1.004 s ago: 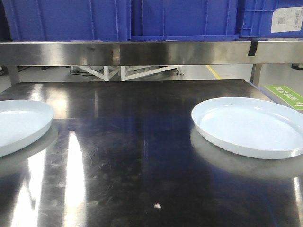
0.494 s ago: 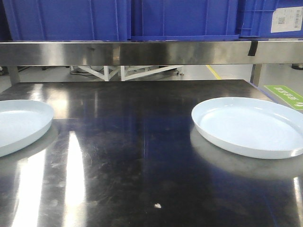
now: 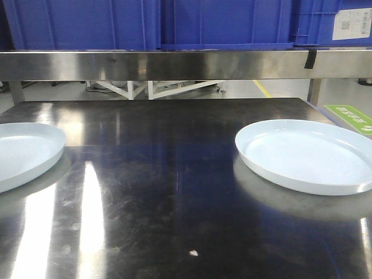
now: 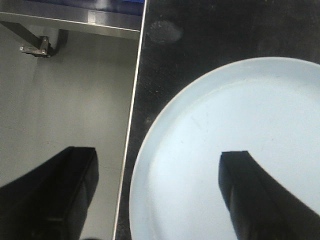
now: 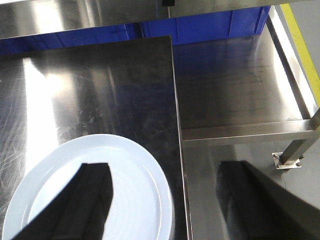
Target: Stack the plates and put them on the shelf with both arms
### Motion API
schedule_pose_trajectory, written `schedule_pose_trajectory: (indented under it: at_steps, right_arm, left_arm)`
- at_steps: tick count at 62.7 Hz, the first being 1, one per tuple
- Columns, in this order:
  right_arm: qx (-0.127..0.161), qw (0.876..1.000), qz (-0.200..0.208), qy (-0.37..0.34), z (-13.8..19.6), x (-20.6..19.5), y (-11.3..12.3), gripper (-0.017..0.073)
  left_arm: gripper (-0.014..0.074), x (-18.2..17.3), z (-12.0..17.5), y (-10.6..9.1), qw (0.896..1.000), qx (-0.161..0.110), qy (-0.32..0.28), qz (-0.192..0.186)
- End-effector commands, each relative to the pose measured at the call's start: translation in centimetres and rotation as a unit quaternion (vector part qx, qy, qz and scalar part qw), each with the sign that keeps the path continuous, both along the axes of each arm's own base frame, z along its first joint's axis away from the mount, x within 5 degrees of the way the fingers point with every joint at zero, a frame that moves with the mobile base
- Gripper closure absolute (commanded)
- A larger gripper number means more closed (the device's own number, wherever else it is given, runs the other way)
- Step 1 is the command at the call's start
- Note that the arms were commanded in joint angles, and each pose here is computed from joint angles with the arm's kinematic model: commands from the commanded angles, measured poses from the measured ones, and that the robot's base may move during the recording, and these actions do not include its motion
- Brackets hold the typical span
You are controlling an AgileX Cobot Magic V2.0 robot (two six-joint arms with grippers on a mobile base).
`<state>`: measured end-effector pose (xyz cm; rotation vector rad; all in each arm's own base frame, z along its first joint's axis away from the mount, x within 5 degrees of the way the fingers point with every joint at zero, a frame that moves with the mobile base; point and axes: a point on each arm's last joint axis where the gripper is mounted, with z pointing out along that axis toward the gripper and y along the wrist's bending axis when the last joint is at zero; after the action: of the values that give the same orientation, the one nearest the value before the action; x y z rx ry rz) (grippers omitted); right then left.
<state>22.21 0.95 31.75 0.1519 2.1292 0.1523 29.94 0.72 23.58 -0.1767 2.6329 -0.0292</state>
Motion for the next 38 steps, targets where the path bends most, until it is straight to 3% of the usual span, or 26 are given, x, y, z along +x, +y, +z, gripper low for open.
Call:
schedule_pose_trajectory:
  at_steps: [1, 38]
  right_arm:
    - [-0.004, 0.998, -0.002, -0.057, 2.1, 0.3, -0.2, 0.0007]
    - [-0.004, 0.998, -0.002, -0.057, 2.1, 0.3, -0.2, 0.0007]
  left_arm:
    - [0.0048, 0.6, 1.8, 0.1, 0.999, 0.001, -0.052, 0.003]
    - [0.0048, 1.5, -0.3, 0.1, 1.000, 0.001, -0.018, 0.003]
